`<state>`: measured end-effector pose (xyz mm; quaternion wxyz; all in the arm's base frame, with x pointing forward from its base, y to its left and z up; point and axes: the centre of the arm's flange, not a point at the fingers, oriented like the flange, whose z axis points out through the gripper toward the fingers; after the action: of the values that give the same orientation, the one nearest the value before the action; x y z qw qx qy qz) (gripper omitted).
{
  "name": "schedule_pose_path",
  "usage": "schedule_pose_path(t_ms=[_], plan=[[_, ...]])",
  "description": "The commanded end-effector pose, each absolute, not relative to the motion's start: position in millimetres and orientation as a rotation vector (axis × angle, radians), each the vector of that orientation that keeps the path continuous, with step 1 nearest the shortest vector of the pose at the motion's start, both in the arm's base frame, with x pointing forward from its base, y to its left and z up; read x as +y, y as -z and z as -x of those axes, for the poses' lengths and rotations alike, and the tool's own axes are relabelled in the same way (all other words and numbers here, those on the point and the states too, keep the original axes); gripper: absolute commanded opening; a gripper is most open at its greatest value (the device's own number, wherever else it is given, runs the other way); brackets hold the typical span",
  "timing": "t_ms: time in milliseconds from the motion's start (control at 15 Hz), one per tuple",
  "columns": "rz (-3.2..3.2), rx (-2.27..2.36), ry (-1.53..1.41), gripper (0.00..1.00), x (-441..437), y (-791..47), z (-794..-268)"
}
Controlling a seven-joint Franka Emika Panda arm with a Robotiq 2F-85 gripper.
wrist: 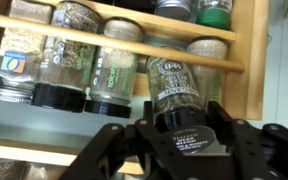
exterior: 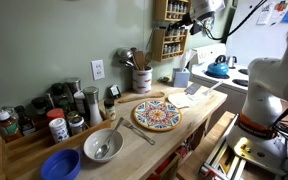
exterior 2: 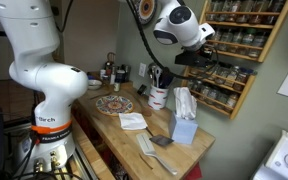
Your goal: Remove the spice bottle from the shelf
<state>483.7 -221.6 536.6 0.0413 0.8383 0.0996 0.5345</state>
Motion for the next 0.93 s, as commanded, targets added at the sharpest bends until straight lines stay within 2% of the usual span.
schedule_pose_path(t_ms=[0,867], plan=[[-2.597,0.314,-1.672,0.32,-226.5,-521.5,-489.1],[-2.660,0.270,-1.649,0.32,-234.9,-509.1,-500.2]])
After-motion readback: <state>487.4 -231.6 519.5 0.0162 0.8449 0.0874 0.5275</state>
